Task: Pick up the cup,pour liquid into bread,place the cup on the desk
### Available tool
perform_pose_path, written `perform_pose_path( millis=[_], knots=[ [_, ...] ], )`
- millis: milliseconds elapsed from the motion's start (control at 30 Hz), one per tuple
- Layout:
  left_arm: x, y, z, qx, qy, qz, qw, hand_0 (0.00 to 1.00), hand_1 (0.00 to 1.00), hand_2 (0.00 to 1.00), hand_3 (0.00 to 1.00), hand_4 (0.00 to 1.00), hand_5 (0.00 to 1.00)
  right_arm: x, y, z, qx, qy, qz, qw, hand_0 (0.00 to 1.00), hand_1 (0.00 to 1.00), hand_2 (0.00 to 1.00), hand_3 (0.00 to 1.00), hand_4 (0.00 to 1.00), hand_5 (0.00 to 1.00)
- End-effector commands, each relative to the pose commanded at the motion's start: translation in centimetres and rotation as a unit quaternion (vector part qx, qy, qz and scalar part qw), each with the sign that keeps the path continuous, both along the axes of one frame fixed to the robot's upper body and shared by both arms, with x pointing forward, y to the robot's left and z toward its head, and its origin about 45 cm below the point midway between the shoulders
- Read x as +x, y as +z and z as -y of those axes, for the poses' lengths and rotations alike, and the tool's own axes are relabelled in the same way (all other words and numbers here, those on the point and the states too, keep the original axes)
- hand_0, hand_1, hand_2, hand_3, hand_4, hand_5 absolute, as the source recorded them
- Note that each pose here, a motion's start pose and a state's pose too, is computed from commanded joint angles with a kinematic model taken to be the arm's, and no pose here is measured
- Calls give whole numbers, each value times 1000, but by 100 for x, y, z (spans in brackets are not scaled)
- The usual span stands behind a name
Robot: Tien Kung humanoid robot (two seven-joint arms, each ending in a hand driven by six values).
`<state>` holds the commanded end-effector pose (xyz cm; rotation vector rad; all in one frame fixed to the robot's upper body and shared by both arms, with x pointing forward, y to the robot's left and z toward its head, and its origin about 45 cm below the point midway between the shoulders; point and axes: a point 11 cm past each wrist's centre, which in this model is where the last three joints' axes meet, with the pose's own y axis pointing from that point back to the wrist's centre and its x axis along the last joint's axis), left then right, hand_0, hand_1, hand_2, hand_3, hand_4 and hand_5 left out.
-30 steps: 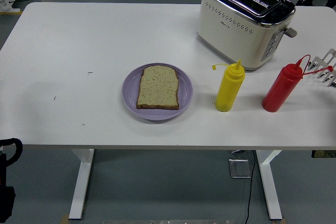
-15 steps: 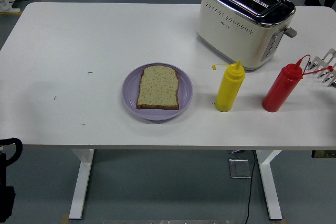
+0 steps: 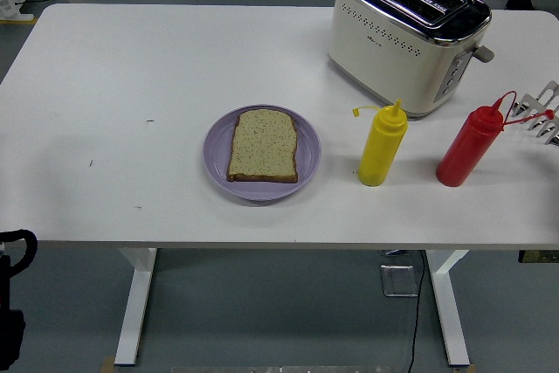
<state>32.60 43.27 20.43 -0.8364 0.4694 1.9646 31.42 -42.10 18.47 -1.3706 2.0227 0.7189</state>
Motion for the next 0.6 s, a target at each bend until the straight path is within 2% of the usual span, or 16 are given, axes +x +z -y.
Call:
perform_pose_path(
  millis=[600],
  knots=[
    [11,-17,29,0,-13,-6,1000,788,732,731,686,573,998,-6,-18,-8,0,3,-3,1000,762,720,737,748,563,480]
  ],
)
